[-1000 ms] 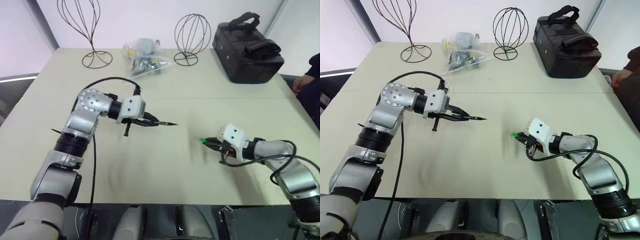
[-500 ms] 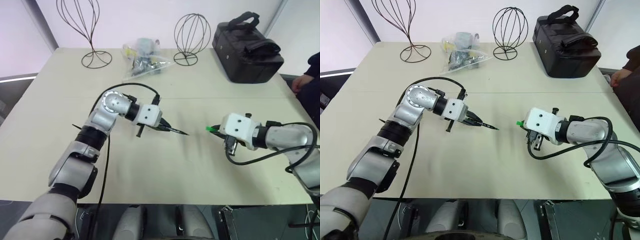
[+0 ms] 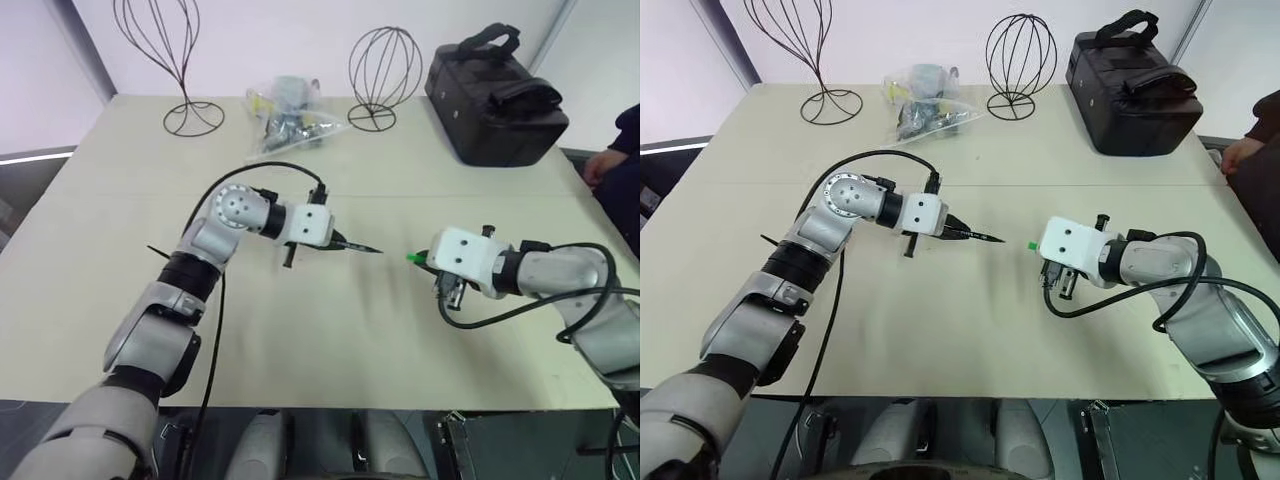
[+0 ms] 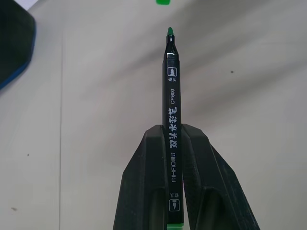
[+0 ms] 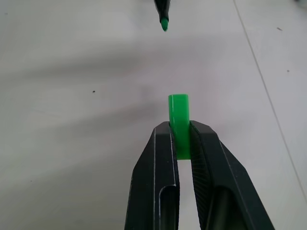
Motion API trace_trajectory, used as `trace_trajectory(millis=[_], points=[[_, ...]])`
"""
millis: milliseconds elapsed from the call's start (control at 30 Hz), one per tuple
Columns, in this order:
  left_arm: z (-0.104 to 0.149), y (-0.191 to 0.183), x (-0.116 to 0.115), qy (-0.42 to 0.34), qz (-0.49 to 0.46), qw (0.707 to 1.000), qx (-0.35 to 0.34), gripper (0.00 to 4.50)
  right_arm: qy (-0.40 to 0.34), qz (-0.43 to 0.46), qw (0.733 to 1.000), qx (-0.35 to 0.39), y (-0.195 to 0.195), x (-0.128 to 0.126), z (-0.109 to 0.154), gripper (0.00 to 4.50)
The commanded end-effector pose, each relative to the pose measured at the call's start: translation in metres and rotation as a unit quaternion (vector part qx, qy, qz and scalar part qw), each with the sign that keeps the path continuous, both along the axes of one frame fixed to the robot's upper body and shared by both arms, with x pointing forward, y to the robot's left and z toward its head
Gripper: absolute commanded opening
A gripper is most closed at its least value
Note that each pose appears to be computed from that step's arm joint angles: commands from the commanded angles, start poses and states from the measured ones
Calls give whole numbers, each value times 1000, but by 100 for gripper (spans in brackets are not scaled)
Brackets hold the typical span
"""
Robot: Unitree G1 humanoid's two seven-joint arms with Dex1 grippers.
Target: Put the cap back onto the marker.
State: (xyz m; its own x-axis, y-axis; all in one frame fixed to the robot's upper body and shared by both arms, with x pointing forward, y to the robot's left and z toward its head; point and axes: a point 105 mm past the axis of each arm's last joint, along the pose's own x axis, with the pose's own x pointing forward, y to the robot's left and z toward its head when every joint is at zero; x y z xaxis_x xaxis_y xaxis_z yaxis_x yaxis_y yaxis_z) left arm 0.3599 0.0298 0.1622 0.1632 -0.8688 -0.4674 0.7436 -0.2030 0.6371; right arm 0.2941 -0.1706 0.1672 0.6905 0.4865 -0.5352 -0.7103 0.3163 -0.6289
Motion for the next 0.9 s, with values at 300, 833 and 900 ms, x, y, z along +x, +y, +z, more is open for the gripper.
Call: trace_trajectory(millis=[300,833,900], points=[[13,-16,-4,-23,-8,1000,-15,0,-33,21,999,7,16,3,16,5],[12,-19,-3,-23,-7,1000,-15,0,-30,27,999,10,20,1,17,5],[11,-19,-3,-22,-7,1000,-15,0,-29,27,999,12,21,0,17,5]])
